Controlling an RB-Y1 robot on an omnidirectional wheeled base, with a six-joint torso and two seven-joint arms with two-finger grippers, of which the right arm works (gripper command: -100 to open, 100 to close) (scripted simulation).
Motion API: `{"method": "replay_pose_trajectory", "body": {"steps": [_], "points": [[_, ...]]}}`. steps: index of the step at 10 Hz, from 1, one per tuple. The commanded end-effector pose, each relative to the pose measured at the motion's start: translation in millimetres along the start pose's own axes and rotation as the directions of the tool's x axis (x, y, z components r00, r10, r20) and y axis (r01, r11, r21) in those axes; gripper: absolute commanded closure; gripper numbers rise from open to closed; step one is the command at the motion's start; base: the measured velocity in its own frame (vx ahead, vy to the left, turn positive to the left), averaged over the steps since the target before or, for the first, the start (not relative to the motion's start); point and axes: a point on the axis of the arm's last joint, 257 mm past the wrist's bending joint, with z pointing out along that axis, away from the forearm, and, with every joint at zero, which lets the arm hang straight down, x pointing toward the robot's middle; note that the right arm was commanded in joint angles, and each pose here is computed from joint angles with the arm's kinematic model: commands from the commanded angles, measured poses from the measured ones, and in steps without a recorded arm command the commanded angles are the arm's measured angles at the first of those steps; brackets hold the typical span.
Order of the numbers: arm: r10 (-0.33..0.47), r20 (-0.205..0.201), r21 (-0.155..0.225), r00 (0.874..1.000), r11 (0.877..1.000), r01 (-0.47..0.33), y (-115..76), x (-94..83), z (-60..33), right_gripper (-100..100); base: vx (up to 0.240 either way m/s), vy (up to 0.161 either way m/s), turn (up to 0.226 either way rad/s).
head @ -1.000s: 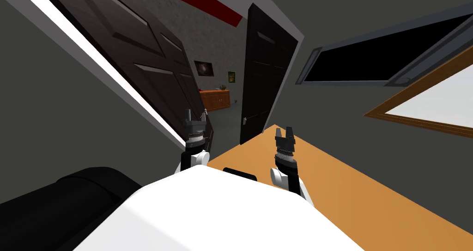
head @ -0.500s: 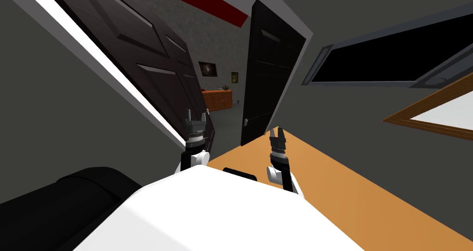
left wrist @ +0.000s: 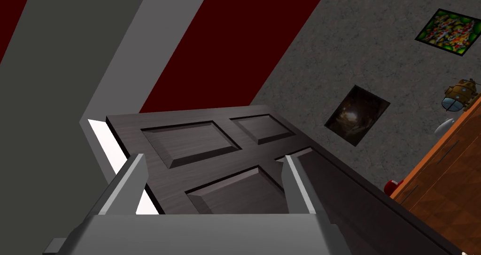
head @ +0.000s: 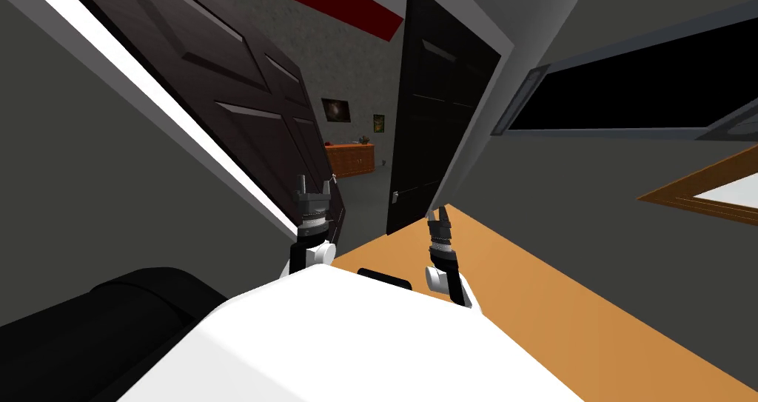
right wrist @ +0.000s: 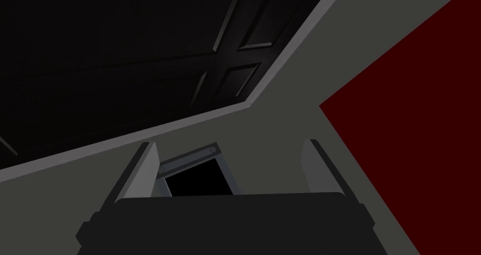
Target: Push the door open
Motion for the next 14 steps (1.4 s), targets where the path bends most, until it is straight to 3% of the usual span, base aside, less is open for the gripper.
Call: {"method": "replay_pose_trajectory", "body": {"steps": [1, 7, 14], "points": [[0.015, -0.012, 0.024, 1.0, 1.0, -0.014, -15.1, 5.3, -1.8, -100, 0.044, -0.038, 0.096], [0.051, -0.042, 0.096, 0.998, 0.994, -0.047, -56.0, 19.0, -9.8, -100, 0.051, -0.034, 0.078], [0.104, -0.085, 0.208, 0.991, 0.975, -0.084, -114.8, 40.1, -25.1, -100, 0.054, -0.043, 0.094]]}}
